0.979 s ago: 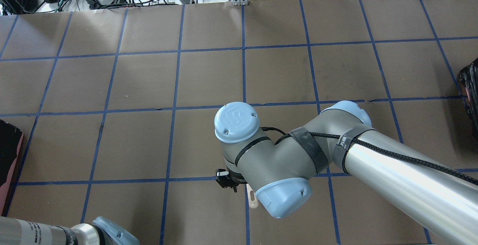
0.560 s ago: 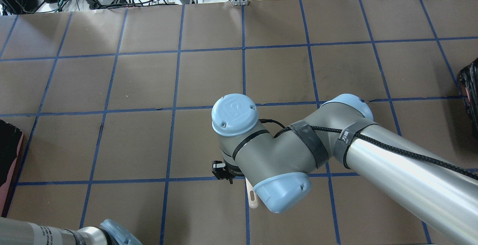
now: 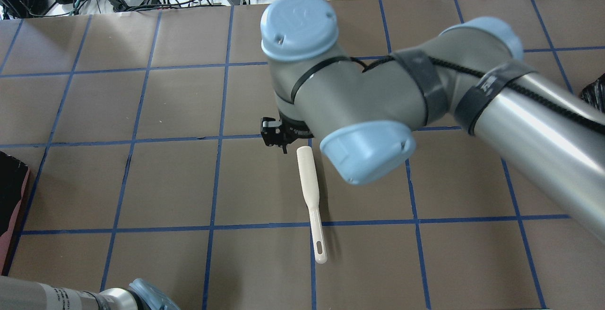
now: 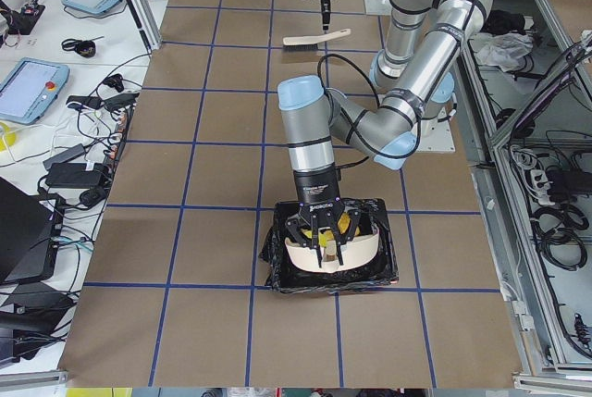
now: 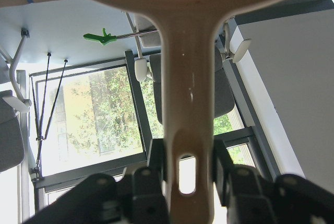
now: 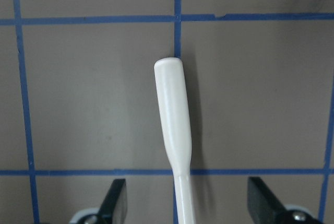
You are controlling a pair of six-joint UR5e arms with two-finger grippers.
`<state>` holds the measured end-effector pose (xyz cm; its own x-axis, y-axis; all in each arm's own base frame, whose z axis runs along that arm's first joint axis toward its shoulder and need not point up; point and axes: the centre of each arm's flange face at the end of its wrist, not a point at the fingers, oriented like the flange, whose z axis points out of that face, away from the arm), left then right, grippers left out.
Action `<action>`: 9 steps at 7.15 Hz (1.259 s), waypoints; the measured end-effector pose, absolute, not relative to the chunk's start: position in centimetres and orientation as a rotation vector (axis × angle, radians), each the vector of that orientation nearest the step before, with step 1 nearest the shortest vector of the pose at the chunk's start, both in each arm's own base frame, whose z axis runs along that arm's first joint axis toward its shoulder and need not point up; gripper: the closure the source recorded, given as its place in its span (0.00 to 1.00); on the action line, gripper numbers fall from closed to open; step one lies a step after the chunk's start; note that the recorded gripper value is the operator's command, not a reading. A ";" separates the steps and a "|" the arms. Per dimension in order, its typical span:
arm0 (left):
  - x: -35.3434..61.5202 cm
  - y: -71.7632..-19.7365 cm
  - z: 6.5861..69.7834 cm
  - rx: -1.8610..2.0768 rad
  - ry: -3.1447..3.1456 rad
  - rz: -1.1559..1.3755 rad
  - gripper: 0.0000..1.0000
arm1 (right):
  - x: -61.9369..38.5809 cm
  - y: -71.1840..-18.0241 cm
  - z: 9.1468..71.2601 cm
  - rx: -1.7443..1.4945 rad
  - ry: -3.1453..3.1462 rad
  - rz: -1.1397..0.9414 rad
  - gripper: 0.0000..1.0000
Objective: Sweep and dump trash in nearest bin
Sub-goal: 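Open right gripper to release brush on table and raise right arm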
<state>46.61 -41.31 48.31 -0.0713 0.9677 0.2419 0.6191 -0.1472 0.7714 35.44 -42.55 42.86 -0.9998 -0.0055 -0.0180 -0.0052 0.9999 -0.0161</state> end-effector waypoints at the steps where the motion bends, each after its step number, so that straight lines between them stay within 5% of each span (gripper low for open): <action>1: 46.1 -41.5 48.6 1.805 1.664 1.112 1.00 | 32.6 -45.2 46.7 -0.035 3.114 -0.014 0.13; 5: 44.3 -41.8 49.1 1.763 1.490 1.188 1.00 | 17.9 -48.5 53.2 -0.127 3.130 0.058 0.26; 7: 43.0 -42.5 49.8 1.749 1.438 1.193 1.00 | 14.6 -47.1 53.3 -0.100 3.121 0.058 0.06; 9: 40.2 -44.2 50.5 1.703 1.353 1.222 1.00 | 13.9 -47.4 54.3 -0.089 3.125 -0.145 0.00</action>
